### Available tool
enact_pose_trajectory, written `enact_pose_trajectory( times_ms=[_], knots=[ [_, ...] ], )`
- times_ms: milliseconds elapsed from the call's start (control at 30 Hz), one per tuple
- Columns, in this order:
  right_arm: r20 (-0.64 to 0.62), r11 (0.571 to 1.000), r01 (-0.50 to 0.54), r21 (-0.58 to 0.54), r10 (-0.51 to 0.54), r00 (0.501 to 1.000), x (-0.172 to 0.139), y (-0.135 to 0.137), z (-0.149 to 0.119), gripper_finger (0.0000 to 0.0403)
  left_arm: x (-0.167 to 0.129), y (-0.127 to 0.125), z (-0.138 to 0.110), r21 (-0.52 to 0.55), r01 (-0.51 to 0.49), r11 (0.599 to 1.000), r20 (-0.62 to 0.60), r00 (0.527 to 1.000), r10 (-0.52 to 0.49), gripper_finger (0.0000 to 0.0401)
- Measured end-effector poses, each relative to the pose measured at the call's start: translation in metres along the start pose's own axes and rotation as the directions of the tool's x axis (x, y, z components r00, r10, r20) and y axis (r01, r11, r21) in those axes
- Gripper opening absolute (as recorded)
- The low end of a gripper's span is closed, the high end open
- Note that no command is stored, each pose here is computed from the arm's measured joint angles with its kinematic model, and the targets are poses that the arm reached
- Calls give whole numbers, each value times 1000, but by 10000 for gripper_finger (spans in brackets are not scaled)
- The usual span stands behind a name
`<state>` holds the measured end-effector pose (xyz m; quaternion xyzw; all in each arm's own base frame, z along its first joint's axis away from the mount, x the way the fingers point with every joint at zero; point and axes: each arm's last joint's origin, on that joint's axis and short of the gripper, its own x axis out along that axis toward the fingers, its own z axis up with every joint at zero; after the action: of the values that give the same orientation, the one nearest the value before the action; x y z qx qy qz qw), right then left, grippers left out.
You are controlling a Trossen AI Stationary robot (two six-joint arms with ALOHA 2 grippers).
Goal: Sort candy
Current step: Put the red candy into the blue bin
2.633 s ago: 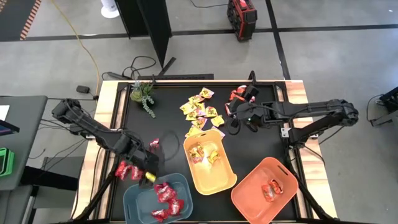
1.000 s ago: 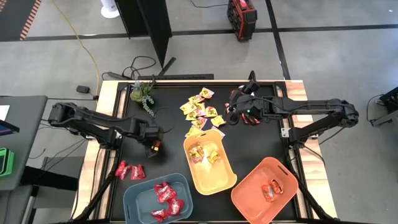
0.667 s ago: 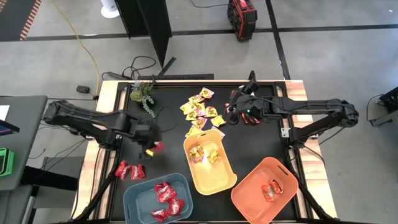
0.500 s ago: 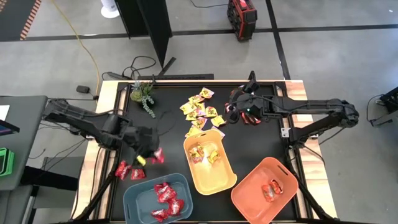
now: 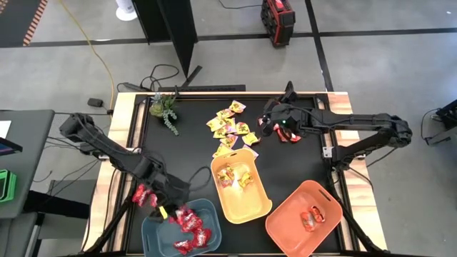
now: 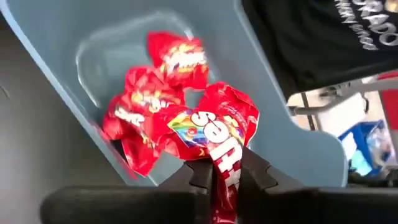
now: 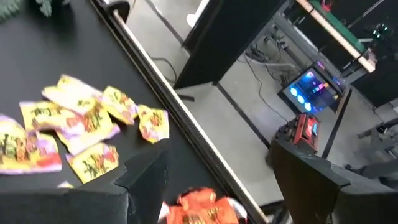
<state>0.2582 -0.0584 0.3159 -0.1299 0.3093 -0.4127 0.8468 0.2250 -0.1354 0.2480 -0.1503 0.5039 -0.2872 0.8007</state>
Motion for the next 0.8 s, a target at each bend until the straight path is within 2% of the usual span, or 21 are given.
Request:
enact_pose_trajectory(
  times_ms=[100,233,400,533,667,800],
  knots=[
    [27,1000,4,-4,-4,1000,0,-1,4,291,13,8,-1,-122,-63,991,-45,997,57,64],
    [35,1000,-15,0,15,999,-4,-5,10,292,20,10,-5,-186,-136,973,-78,989,123,113],
    [9,996,-83,16,83,997,-9,-9,15,304,20,2,-6,-179,-164,970,-67,986,155,188],
    [-33,994,-105,23,106,994,-12,-13,15,323,13,-11,2,-128,-126,984,-31,992,123,235],
    [-51,992,-127,18,128,991,-14,-16,16,341,4,-27,12,-45,-106,993,31,994,107,256],
    [-48,992,-128,20,128,991,-15,-18,18,349,-1,-36,18,-22,-99,995,63,993,100,259]
  ],
)
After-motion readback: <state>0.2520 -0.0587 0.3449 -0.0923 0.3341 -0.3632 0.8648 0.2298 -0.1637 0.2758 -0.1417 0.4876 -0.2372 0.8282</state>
